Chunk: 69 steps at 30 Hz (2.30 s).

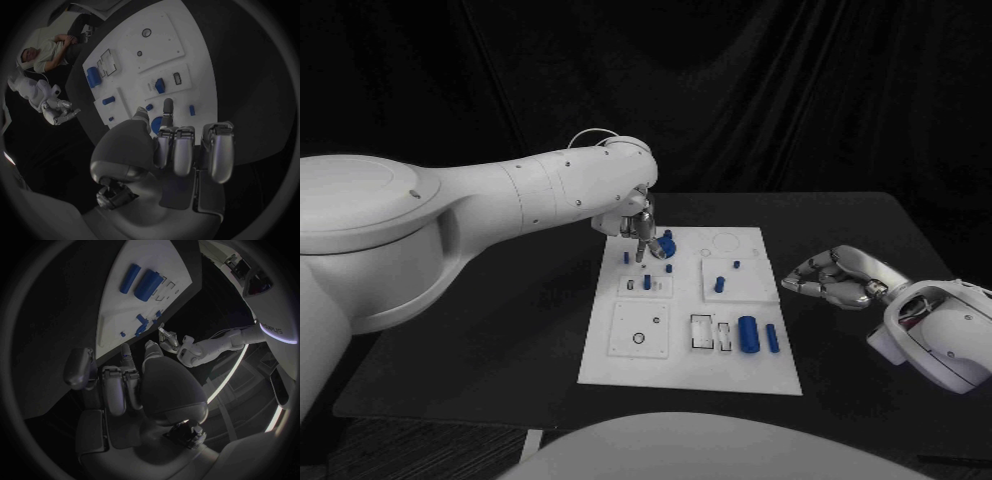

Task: Assemble the parts on the task board

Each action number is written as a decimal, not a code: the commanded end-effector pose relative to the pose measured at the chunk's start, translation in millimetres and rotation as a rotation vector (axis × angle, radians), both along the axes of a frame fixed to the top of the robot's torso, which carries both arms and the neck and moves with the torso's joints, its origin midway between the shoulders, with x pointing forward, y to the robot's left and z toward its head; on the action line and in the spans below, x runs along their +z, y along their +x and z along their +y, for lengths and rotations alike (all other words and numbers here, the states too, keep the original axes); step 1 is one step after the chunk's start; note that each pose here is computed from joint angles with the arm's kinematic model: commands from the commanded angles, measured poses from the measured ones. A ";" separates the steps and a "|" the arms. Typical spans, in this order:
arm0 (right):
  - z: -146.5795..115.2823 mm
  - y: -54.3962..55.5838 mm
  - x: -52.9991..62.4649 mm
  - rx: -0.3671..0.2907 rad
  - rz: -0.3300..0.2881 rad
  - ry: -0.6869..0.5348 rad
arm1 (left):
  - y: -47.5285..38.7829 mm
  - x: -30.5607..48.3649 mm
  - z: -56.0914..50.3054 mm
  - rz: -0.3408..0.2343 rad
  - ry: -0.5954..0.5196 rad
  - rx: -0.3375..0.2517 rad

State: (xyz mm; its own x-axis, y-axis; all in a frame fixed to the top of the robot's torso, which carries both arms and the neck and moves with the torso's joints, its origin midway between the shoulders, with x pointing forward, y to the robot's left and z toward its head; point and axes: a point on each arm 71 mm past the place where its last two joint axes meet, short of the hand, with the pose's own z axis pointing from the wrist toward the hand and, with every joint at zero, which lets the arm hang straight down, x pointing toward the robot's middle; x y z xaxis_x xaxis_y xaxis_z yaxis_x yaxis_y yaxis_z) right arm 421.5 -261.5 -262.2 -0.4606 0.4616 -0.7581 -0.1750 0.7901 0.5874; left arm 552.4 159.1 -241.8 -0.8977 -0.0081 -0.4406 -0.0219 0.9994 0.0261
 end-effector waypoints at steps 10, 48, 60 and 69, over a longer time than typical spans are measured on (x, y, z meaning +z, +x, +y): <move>-0.1 -1.2 0.1 -0.003 -0.002 0.001 | -5.2 -20.0 0.1 0.054 0.031 0.023; 0.7 -1.5 0.2 -0.004 0.000 0.001 | -12.7 -45.8 -2.4 0.066 0.016 0.052; 0.8 -1.4 0.0 -0.004 0.001 0.000 | -12.6 -48.5 -1.9 0.054 0.012 0.067; 0.5 -0.8 -0.5 -0.006 0.004 -0.003 | -12.5 -48.8 -1.1 0.035 0.005 0.081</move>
